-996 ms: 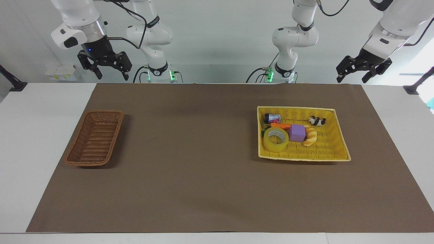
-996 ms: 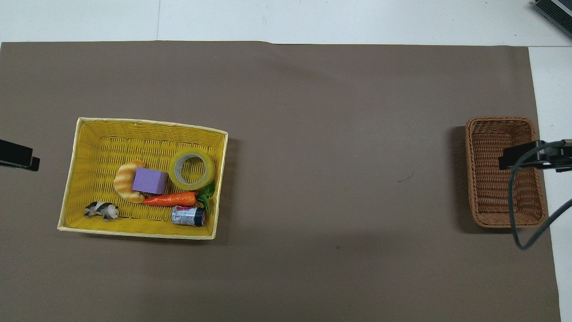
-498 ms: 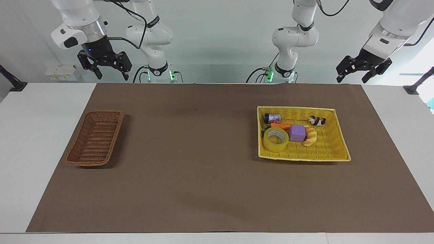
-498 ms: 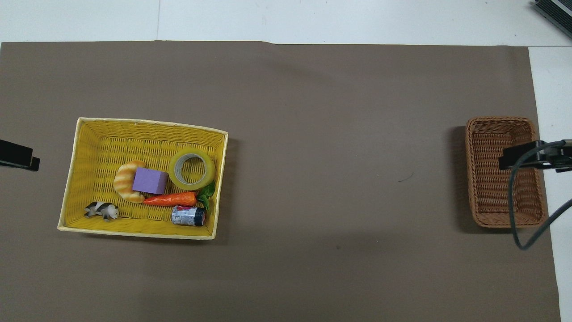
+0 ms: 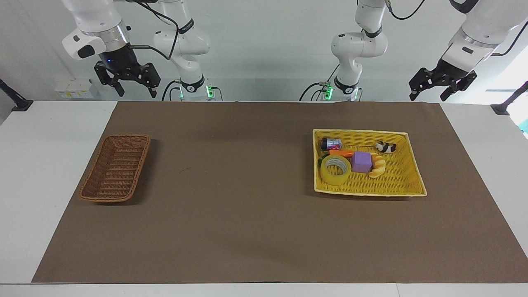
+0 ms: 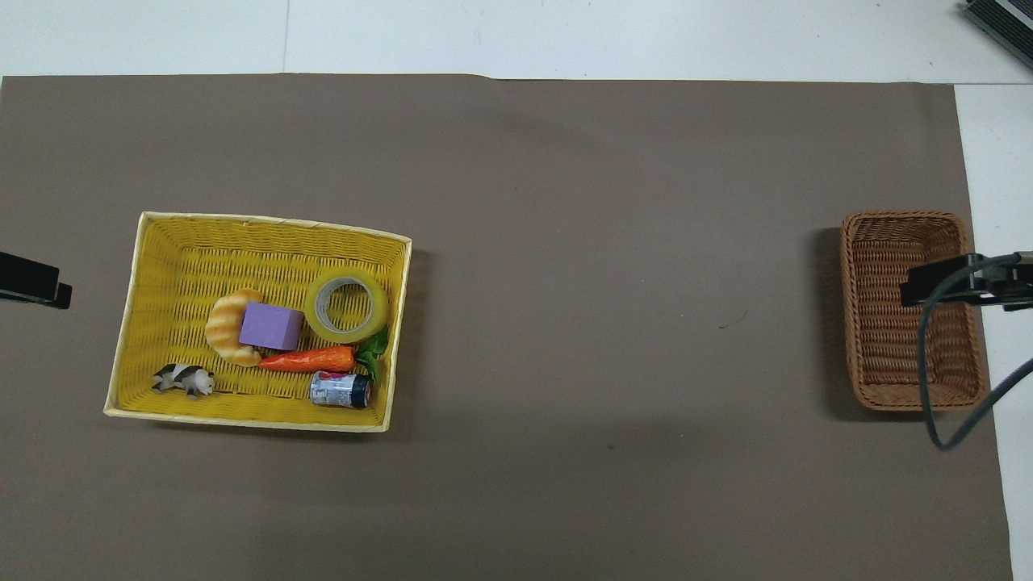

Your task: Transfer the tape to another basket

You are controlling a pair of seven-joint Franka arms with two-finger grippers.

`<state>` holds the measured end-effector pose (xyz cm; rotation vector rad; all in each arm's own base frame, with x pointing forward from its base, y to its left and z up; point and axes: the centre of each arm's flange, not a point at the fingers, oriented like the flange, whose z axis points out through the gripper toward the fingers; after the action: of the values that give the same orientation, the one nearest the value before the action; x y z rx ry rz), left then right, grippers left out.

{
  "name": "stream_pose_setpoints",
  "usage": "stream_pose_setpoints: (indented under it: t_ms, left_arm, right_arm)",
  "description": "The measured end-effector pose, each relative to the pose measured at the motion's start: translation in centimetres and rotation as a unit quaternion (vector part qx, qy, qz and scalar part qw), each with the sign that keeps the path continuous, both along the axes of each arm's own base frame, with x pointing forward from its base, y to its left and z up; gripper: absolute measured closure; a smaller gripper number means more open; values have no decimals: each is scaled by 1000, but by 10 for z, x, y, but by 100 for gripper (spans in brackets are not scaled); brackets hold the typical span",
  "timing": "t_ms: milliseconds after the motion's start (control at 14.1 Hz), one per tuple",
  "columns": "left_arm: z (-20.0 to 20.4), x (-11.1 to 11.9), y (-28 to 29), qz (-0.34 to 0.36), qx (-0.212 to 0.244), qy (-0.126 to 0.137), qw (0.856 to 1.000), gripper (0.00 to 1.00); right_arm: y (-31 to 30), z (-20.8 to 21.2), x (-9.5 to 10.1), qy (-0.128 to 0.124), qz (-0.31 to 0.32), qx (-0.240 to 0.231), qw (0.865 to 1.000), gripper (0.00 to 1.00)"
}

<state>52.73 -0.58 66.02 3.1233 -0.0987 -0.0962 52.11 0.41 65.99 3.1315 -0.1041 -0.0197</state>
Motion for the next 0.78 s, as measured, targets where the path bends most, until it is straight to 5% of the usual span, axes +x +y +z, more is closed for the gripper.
stream_pose_setpoints:
  t_ms: [783]
  left_arm:
    - [-5,-3,-18,-16,0,0,1000,0]
  right_arm:
    - [0,-2,0,3,0,0,1000,0]
